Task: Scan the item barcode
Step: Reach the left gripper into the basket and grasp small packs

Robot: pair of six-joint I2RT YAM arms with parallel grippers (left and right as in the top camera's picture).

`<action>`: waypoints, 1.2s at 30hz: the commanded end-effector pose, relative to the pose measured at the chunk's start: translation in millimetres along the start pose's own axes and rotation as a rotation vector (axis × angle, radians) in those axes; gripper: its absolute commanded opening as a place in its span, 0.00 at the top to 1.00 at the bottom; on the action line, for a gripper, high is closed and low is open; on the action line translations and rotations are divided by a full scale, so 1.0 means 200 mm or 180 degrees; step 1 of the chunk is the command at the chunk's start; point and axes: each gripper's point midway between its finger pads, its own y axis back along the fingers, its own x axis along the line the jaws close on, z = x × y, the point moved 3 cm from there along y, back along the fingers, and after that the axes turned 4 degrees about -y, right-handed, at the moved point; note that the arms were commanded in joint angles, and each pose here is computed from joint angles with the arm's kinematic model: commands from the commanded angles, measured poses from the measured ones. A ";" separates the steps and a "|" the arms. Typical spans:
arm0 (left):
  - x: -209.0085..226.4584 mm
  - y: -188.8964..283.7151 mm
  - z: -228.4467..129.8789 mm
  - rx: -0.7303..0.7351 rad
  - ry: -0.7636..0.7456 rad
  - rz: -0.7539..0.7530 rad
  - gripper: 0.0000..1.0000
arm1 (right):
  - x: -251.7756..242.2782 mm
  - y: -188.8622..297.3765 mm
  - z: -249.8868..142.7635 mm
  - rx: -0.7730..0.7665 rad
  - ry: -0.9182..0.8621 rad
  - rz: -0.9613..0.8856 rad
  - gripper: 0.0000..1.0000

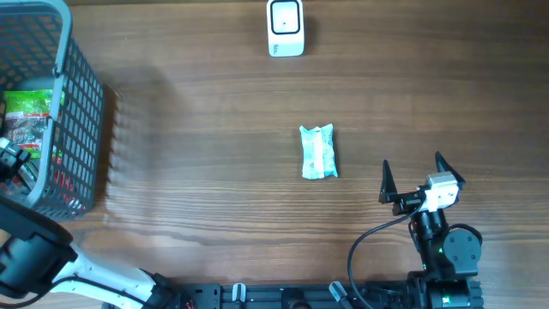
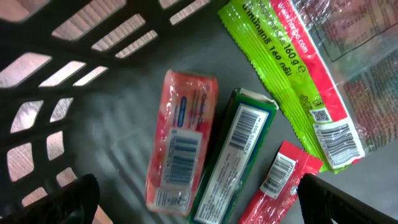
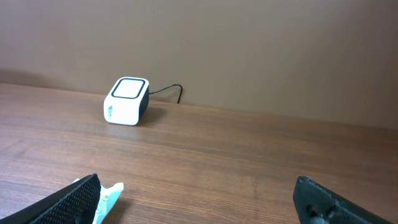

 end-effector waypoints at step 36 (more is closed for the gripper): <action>-0.17 0.36 0.16 -0.0741 -0.0070 -0.0554 0.51 | 0.00 0.00 0.00 -0.0018 -0.0001 0.0010 0.00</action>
